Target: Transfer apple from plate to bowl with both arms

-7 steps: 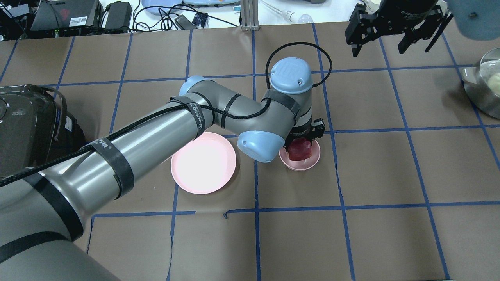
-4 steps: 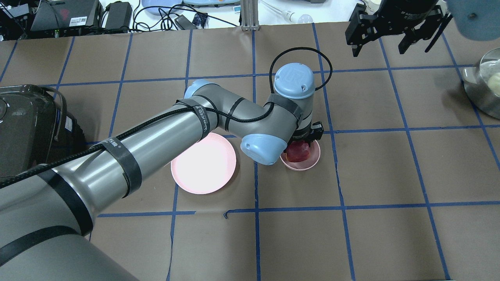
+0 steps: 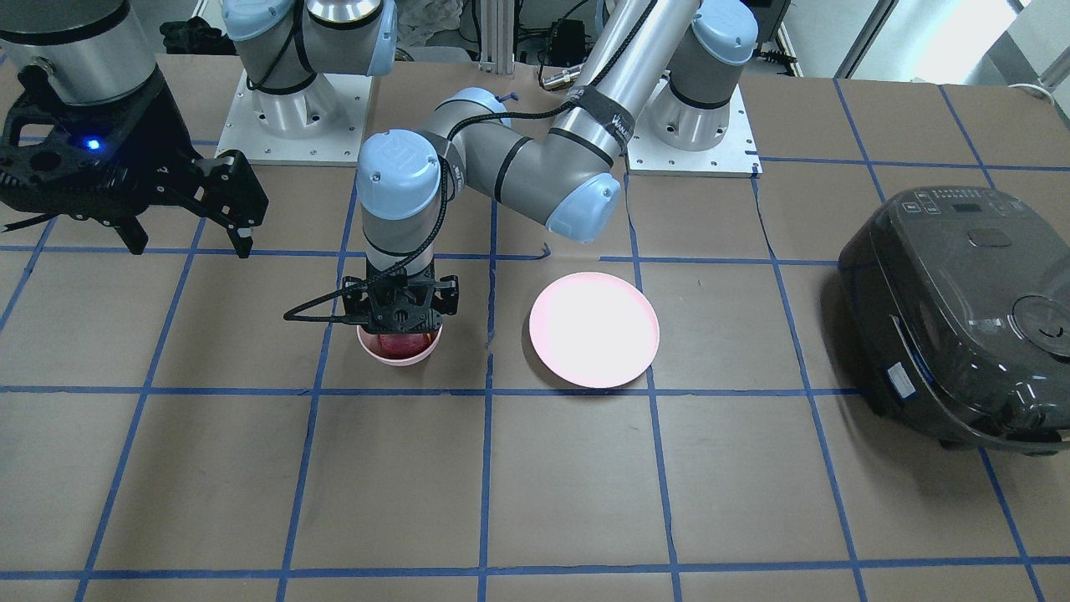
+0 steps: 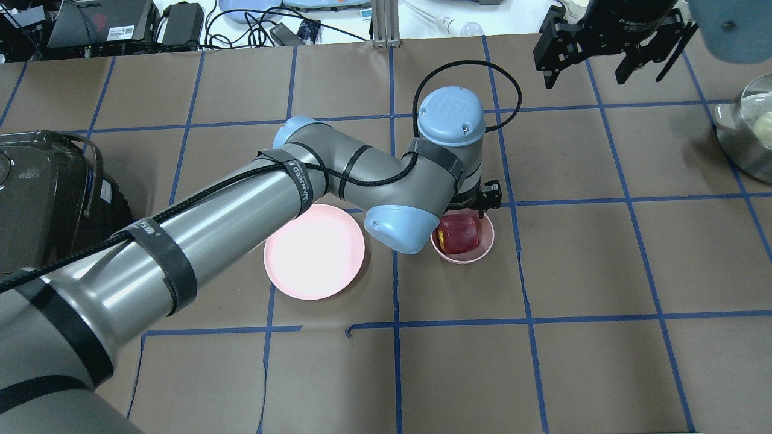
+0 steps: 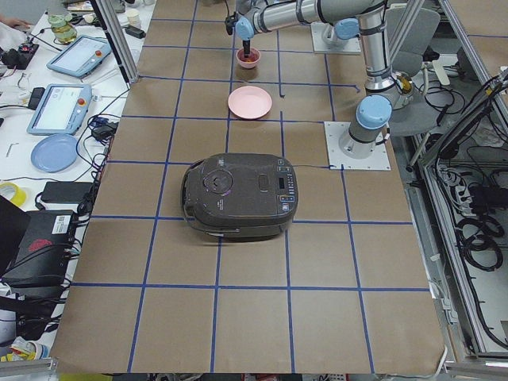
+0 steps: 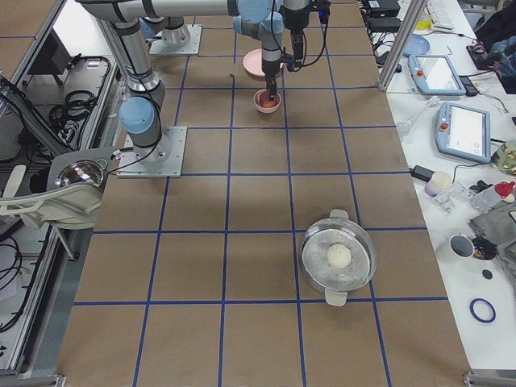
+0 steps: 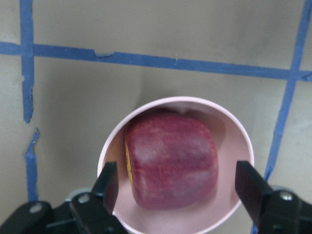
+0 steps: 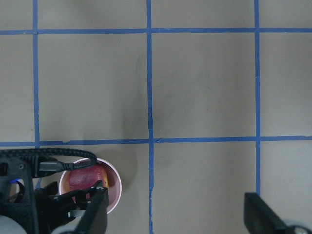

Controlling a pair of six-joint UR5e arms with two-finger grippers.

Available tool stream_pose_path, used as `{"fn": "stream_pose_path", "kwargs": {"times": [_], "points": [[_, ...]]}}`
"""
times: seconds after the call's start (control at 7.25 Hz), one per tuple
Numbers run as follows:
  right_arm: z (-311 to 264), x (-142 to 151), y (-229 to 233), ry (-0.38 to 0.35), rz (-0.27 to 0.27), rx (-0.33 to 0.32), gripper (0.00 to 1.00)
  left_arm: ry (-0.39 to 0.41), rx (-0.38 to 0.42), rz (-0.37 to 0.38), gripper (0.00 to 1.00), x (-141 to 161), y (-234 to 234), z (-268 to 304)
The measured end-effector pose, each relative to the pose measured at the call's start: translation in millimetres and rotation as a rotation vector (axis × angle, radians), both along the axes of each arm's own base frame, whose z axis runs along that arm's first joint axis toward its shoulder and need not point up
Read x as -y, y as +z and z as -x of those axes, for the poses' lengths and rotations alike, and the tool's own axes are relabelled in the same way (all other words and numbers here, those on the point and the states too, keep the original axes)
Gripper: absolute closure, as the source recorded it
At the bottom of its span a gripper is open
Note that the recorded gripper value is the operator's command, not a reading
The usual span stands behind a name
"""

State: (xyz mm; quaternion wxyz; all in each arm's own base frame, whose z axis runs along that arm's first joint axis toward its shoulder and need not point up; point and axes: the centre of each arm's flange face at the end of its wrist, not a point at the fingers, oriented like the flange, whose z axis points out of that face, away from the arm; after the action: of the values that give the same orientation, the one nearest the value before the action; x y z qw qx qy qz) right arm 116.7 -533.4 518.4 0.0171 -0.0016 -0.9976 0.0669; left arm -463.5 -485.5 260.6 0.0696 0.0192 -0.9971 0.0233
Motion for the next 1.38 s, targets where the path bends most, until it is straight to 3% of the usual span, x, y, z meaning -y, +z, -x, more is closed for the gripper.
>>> {"fn": "stream_pose_path", "kwargs": {"times": [0.41, 0.83, 1.38], "points": [[0, 0, 0, 0.0, 0.0, 0.001, 0.0, -0.136, 0.012, 0.043, 0.0, 32, 35, -72], [0, 0, 0, 0.0, -0.001, 0.001, 0.0, -0.218, 0.042, 0.042, 0.0, 51, 93, -177], [1, 0, 0, -0.002, -0.001, 0.0, 0.0, -0.143, 0.149, 0.063, 0.0, 39, 203, -305]]}}
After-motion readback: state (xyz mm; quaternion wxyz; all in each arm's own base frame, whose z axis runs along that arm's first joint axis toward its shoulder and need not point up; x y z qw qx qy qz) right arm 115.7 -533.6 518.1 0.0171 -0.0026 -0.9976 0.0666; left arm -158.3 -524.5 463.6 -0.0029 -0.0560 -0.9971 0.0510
